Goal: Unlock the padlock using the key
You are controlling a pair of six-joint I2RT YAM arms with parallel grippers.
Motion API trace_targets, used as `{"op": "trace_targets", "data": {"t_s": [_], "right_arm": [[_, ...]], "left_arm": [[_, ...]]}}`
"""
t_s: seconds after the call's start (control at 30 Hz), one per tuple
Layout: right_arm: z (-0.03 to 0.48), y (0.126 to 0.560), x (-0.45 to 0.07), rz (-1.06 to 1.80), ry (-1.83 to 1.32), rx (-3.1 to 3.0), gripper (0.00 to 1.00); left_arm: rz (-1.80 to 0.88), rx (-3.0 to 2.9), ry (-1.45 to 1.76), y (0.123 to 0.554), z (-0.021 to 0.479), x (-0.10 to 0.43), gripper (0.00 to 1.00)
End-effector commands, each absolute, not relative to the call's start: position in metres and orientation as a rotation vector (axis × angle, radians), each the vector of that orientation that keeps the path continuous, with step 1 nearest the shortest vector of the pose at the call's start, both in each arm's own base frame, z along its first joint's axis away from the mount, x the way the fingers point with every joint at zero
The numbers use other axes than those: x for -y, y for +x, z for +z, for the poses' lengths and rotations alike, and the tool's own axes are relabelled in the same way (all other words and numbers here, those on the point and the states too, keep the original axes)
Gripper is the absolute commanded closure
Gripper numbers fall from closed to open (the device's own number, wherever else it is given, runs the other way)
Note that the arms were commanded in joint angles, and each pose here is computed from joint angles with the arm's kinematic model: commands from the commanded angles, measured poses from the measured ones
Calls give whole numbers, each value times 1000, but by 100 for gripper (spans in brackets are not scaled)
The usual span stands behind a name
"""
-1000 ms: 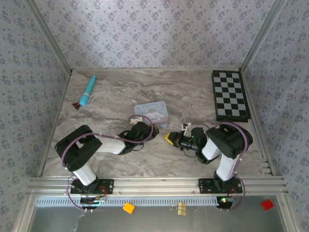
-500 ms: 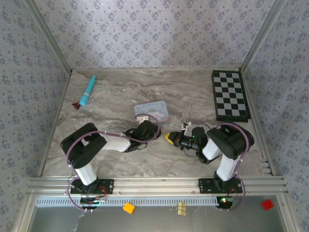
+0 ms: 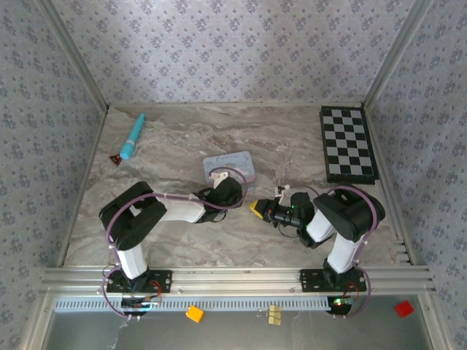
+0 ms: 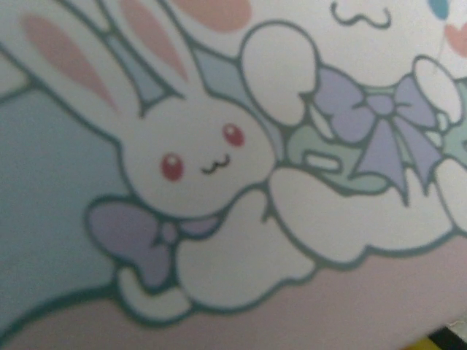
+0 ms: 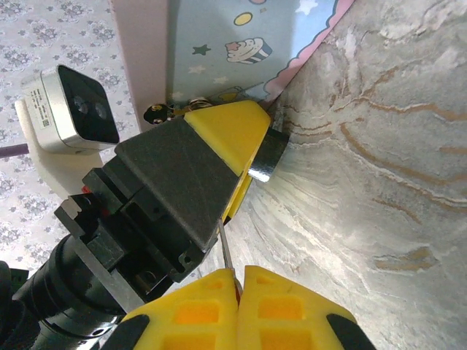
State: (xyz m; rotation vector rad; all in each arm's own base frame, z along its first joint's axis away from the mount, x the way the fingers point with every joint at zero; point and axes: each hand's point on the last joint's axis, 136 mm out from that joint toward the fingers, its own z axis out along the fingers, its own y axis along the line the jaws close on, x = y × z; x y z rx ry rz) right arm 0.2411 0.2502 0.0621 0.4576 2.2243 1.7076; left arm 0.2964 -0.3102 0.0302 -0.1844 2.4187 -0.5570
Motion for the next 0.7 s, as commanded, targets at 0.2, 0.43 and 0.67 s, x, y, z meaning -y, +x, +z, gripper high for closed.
{"op": "trace_targets", "data": {"t_s": [0.2,0.43,0.67], "right_arm": [[69,242,-251,1717,415,-2196,100],[66,241,-259,1724,416,-2212,100],[63,237,-271,1731,400,-2233,100]], "left_arm": [[-561,-2416,-205,293,28,299,74],[-662,-2395,-234,287,49,301,81],[-771,-2397,-263,282,59,306,84]]}}
